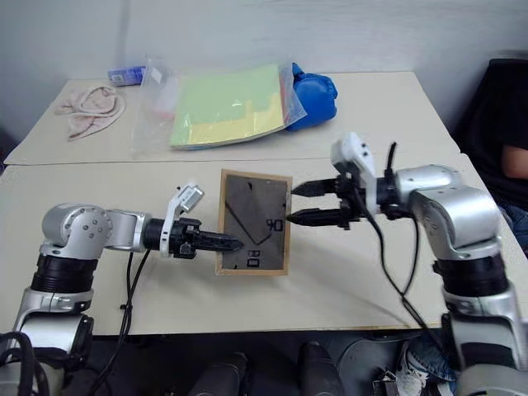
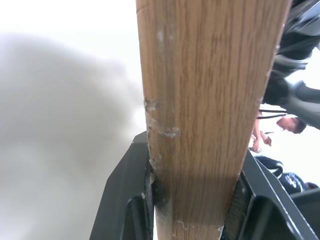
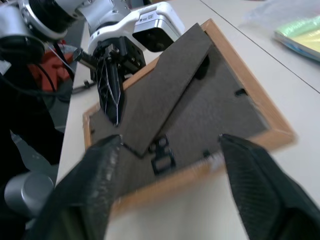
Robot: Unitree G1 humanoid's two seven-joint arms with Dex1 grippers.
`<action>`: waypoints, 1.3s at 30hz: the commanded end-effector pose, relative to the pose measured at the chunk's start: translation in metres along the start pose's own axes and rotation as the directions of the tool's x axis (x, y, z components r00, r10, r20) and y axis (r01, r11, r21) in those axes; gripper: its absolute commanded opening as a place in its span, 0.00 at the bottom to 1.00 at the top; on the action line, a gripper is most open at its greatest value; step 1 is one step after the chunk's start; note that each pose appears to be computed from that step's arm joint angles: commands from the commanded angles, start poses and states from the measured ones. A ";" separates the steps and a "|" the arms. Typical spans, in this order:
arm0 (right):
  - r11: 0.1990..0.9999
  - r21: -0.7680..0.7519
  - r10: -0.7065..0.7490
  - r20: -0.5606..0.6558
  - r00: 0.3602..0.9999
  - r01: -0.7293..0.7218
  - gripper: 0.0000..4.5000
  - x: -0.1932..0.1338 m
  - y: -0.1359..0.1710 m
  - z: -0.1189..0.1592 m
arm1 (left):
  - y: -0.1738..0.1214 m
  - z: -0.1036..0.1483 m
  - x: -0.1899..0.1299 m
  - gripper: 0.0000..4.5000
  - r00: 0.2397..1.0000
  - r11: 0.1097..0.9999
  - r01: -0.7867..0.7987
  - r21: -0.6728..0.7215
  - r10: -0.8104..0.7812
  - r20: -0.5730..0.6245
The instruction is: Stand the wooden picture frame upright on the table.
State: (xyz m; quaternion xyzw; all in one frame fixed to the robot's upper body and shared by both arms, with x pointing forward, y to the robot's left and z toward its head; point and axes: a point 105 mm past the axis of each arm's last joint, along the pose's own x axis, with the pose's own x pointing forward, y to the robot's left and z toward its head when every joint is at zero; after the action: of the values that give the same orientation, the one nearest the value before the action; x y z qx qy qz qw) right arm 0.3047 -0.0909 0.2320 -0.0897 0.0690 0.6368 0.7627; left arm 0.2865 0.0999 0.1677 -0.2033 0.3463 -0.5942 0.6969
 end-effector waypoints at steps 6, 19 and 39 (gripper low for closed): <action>0.993 -0.001 0.116 0.020 0.993 -0.116 0.94 0.024 0.021 0.006 | -0.017 0.014 0.000 0.28 0.999 0.985 0.042 0.166 -0.042 0.000; 0.982 -0.051 0.182 0.031 0.983 -0.181 0.94 -0.005 0.048 0.023 | -0.001 0.015 -0.011 0.28 0.999 0.989 -0.010 0.145 0.005 0.034; -0.225 -0.969 -0.112 0.128 0.985 0.100 0.94 -0.003 -0.009 -0.006 | -0.017 0.021 -0.014 0.28 0.999 0.992 0.048 0.117 -0.050 0.011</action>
State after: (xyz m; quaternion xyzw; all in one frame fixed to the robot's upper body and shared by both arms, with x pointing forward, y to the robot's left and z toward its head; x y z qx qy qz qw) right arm 0.3174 -0.1004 0.2183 -0.6560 -0.3986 0.4162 0.4873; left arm 0.2951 0.1108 0.1771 -0.1818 0.3320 -0.5999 0.7048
